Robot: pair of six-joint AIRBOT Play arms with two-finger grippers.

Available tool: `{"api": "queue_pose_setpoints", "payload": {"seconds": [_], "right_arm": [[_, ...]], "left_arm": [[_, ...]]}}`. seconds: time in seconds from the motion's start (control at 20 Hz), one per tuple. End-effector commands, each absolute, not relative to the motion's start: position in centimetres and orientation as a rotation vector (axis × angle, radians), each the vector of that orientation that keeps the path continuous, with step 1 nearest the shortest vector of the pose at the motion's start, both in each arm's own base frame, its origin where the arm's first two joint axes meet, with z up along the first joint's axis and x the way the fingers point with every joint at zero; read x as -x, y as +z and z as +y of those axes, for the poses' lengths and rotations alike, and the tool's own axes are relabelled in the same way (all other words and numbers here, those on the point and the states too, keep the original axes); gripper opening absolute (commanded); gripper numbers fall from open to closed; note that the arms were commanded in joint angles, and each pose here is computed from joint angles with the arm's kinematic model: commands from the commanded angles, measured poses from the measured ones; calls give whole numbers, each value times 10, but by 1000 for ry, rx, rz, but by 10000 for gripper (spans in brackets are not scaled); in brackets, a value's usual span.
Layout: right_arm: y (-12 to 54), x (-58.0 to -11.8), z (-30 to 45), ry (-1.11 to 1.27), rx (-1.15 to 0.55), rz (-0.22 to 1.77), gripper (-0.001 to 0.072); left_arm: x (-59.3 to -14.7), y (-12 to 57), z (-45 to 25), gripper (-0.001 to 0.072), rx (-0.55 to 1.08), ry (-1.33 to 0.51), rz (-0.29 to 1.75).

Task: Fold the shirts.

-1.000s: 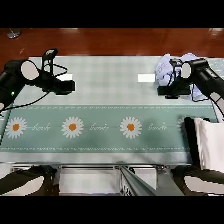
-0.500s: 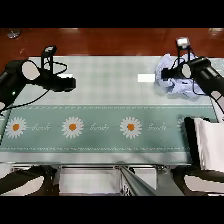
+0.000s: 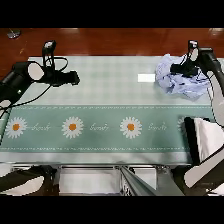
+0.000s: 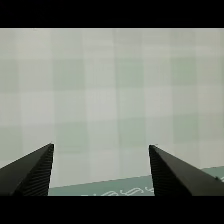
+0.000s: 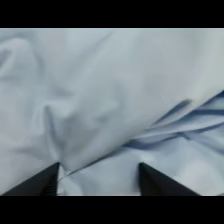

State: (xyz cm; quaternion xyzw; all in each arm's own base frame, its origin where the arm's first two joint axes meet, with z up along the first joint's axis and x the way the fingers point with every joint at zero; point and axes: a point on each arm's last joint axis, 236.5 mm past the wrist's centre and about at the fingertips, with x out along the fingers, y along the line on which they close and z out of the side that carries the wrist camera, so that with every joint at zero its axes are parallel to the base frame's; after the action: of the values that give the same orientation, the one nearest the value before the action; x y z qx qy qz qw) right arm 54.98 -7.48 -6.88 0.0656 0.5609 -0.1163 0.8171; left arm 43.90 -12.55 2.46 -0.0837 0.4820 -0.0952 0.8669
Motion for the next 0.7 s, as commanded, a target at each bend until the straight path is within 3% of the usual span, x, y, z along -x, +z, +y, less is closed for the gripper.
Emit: {"api": "queue_pose_setpoints", "payload": {"seconds": [0.0,0.05,0.2,0.35,0.5,0.65], "right_arm": [[-94,-511,-56,-144,-172,1456,343],[-83,-510,-50,-107,-184,1460,23],[11,-539,-29,-4,-231,1237,17],[183,-545,-6,71,-180,821,16],[326,-492,29,143,-101,500,16],[414,-426,73,243,-57,295,16]], "left_arm": [[-433,20,-126,700,181,-200,1042],[-427,17,-125,699,177,-200,1075],[-414,37,-103,700,147,-197,1135],[-407,107,-63,699,139,-166,1003],[-369,165,-57,700,151,-178,846],[-320,172,-78,700,187,-250,798]]}}
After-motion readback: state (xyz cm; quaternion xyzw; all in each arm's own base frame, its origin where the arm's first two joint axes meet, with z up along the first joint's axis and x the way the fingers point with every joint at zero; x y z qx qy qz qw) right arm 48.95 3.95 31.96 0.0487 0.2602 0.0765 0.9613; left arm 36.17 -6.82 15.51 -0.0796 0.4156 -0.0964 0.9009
